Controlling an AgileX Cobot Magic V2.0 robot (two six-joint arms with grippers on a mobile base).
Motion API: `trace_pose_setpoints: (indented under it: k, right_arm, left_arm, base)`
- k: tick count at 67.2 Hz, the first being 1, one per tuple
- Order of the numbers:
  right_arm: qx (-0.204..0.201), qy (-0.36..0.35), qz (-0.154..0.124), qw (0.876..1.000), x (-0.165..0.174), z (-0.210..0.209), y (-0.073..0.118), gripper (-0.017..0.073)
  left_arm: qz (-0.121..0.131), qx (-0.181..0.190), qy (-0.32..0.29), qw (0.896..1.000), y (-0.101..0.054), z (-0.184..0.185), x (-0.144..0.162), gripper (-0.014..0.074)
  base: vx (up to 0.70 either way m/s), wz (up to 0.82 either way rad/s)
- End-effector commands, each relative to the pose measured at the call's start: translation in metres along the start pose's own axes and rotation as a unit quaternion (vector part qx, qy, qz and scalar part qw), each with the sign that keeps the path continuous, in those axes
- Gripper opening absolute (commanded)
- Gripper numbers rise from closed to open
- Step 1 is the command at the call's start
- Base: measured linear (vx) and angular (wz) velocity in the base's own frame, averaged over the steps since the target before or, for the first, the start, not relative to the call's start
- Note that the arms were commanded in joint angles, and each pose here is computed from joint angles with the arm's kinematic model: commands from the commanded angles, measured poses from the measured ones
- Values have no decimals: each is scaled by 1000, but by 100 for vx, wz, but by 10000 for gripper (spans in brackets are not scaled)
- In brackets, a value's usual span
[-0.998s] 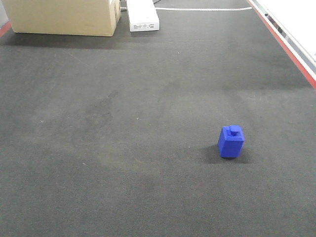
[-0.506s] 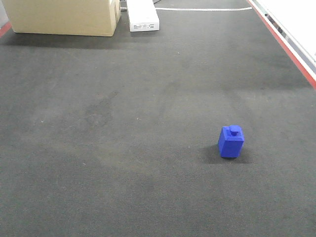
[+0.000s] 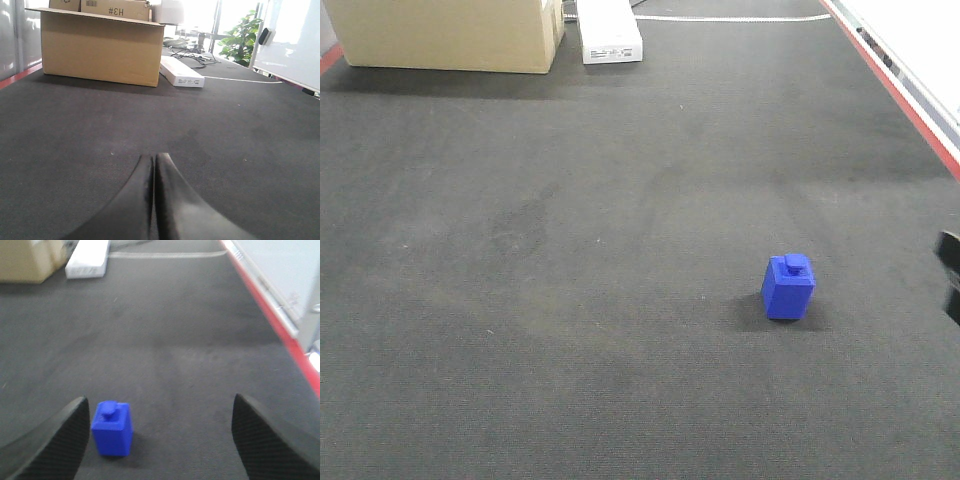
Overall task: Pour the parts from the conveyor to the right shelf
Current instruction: 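Lower the right gripper over the blue block on the conveyor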
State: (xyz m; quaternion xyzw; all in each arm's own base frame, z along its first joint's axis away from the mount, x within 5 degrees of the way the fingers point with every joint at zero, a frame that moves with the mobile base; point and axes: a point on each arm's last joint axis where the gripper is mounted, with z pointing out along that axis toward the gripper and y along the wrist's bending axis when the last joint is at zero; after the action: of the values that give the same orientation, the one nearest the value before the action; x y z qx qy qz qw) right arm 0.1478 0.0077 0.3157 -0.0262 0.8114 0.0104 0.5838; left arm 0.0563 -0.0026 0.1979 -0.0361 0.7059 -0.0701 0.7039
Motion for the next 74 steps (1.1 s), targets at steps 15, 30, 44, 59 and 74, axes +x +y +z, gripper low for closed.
trace_pose_setpoints:
  k: [15,30,44,59,74]
  right_arm:
    - [-70,74,-56,993,-56,74,35,570]
    - [-66,161,-18,984,-59,136,46,570]
    - [-59,230,-9,971,-47,173,51,570]
    - [-55,287,-14,956,-33,198,54,570]
    - [-40,325,4,945,-22,216,56,570]
  left_arm:
    - [-7,7,-30,999,0,0,0,-6]
    - [-7,7,-30,999,0,0,0,-6]
    - [-7,7,-30,999,0,0,0,-6]
    - [-7,7,-30,999,0,0,0,-6]
    - [-7,7,-30,999,0,0,0,-6]
  base:
    - [0,0]
    - [0,0]
    - [0,0]
    - [0,0]
    - [0,0]
